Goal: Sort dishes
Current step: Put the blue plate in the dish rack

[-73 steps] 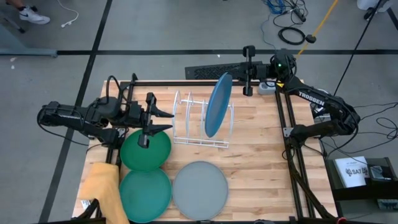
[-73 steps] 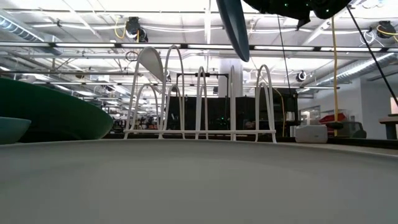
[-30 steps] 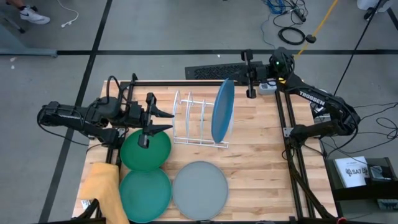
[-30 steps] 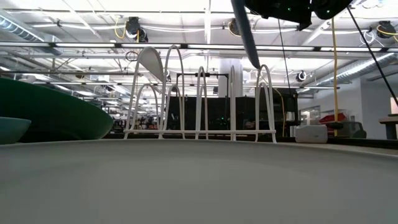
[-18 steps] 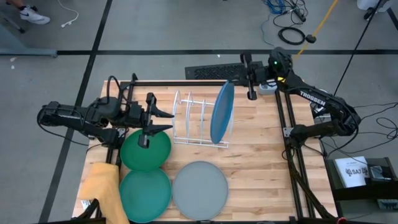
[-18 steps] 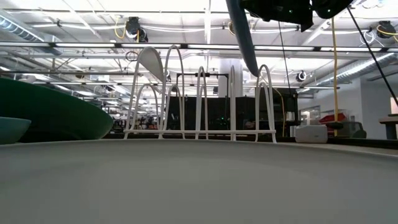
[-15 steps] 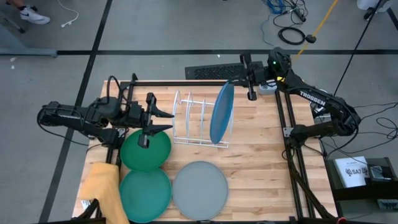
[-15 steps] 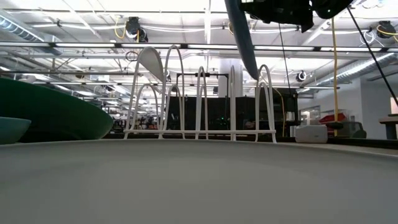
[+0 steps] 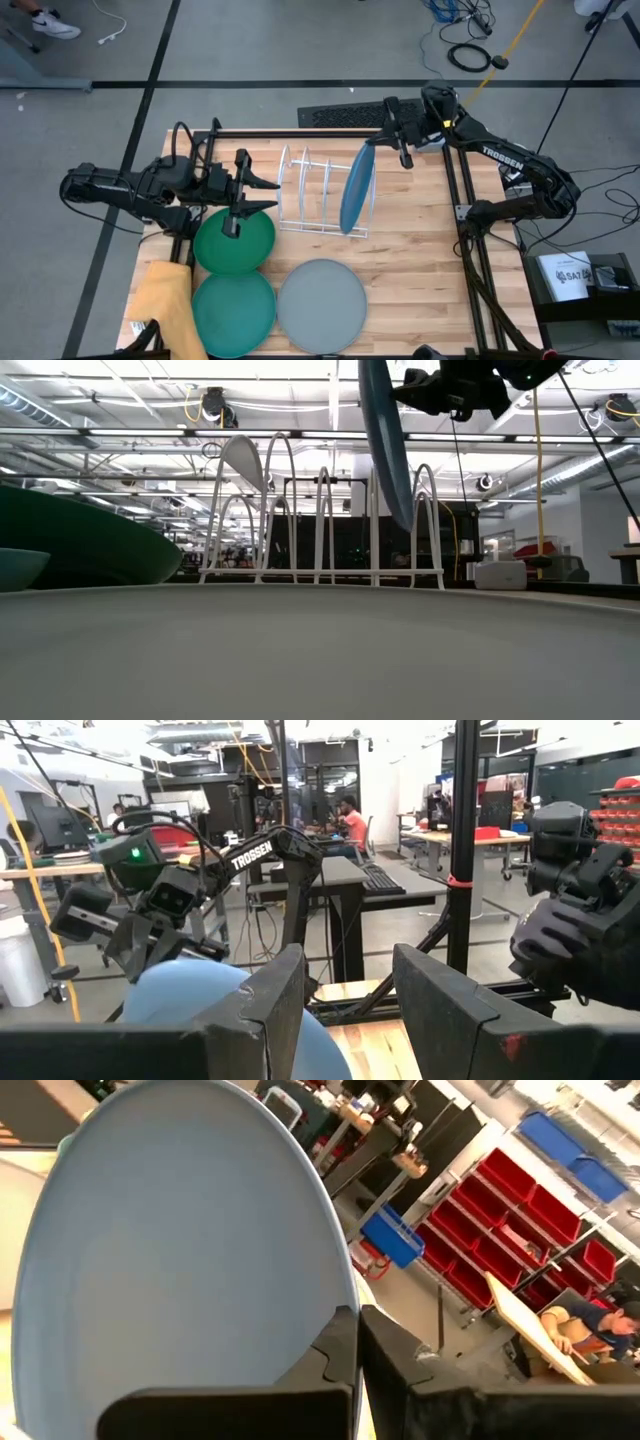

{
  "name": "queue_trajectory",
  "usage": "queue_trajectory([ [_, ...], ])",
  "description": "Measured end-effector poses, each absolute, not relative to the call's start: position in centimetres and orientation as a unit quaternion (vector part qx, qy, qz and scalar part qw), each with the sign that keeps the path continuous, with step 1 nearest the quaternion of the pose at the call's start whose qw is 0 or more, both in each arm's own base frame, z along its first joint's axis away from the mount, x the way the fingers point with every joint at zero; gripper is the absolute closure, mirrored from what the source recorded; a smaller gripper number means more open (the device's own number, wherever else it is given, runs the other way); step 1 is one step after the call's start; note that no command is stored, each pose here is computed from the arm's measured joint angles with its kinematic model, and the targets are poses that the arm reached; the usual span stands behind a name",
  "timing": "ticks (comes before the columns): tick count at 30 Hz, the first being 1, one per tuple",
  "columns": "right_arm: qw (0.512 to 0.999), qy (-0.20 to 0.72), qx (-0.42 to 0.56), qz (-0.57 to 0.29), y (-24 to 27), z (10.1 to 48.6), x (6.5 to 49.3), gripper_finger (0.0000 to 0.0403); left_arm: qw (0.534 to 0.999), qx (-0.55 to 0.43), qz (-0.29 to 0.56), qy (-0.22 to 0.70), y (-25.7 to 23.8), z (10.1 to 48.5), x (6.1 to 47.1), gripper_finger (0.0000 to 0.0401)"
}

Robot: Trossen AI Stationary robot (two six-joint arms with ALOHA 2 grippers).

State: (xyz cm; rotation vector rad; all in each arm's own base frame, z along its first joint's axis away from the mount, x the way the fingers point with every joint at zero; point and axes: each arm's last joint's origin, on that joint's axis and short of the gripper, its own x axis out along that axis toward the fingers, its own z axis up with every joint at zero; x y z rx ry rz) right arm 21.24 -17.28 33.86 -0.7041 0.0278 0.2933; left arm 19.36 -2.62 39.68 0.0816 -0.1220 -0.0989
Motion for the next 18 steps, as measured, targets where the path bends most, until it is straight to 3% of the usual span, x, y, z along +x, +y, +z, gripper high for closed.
queue_trajectory([
  [18, 0.932, 0.146, -0.325, 0.069, -17.6, 31.9, 20.9, 0.0397, 0.996, 0.04, -0.049, -0.061, -2.6, 39.7, 19.4, 0.0244],
])
